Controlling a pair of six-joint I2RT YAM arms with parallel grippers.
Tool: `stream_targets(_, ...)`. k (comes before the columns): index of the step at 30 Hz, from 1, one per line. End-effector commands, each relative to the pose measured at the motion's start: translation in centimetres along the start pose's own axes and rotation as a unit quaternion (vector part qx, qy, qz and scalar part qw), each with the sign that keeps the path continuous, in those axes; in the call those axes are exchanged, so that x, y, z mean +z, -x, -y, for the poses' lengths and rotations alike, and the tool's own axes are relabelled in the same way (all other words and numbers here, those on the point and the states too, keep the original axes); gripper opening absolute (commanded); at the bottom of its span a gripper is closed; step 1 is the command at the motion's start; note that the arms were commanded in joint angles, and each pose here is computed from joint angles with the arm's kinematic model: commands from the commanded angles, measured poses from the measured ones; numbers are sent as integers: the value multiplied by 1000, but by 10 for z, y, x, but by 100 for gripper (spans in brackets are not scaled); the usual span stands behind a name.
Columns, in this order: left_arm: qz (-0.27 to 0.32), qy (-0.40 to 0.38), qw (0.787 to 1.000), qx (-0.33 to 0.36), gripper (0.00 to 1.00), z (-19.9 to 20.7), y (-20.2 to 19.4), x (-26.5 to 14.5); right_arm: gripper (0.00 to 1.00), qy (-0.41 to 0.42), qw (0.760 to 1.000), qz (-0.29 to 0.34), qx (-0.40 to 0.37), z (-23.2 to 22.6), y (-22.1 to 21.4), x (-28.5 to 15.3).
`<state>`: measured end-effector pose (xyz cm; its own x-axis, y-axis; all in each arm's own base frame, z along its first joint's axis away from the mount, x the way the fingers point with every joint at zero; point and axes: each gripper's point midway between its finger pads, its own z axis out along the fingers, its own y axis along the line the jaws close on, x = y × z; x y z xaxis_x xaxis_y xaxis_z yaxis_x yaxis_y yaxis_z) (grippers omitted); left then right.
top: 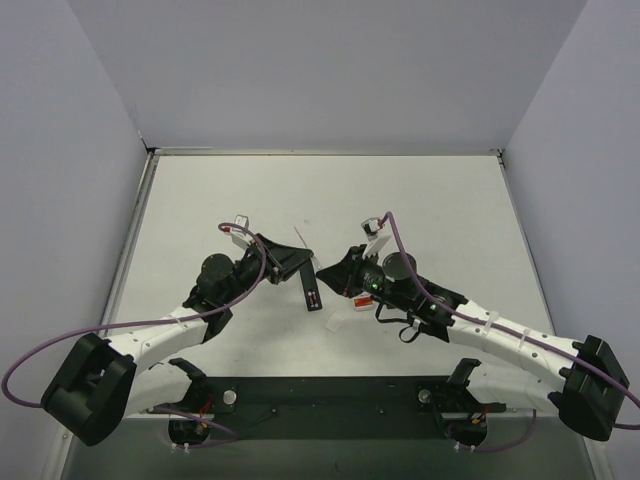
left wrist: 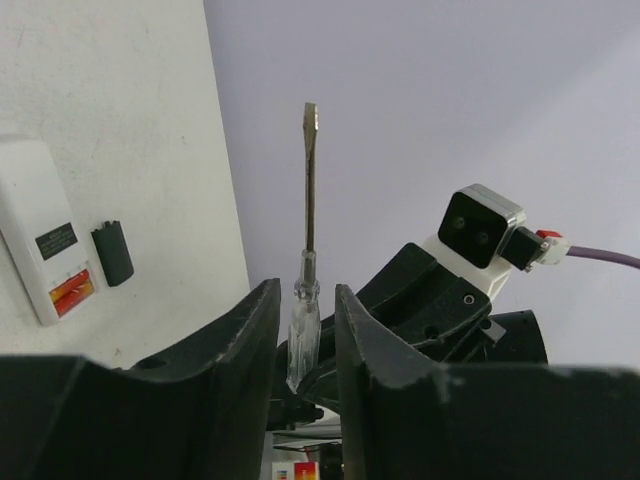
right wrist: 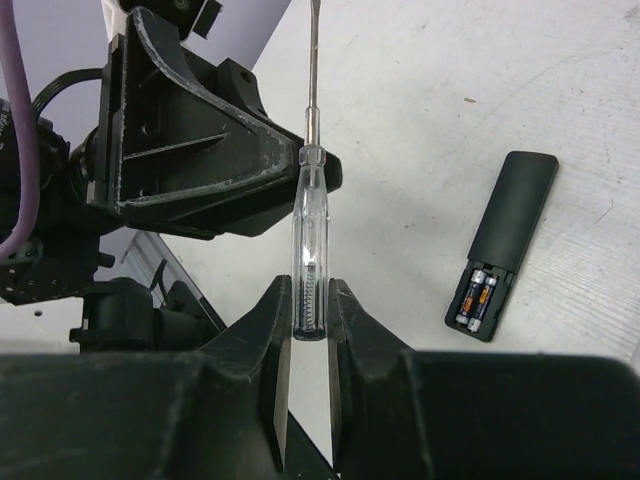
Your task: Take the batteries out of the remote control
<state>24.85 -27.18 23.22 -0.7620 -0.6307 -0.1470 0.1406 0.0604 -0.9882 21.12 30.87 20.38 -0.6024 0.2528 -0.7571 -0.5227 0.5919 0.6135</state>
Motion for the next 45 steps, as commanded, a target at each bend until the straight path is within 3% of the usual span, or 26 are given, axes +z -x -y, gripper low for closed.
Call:
stream_targets(1, 0, -31, 1000, 7, 52, 17, 0, 1, 0, 31, 999, 26, -31, -18, 19, -8)
stream_targets(2, -3, -13, 1000, 4, 65, 10, -1, 1, 0, 28, 998, 27, -57, -18, 24, -9)
stream_targets(5, -21, 36, 999, 19, 73, -3, -4, 2, 0, -8, 992, -13, -122, -2, 18, -18)
stream_targets(13, -65, 103, 992, 31, 73, -26, -16, 1, 0, -60, 967, -122, -214, 12, 12, -34)
stream_targets(18, -82, 82, 993, 18, 73, -23, -22, 4, 0, -79, 956, -164, -229, 21, 4, -39)
stream_targets(31, -106, 109, 988, -34, 70, -36, -31, 8, 0, -77, 949, -188, -241, 15, -3, -32)
stream_targets(45, -96, 121, 987, -47, 72, -33, -27, 12, 0, -95, 940, -209, -253, 22, -9, -26)
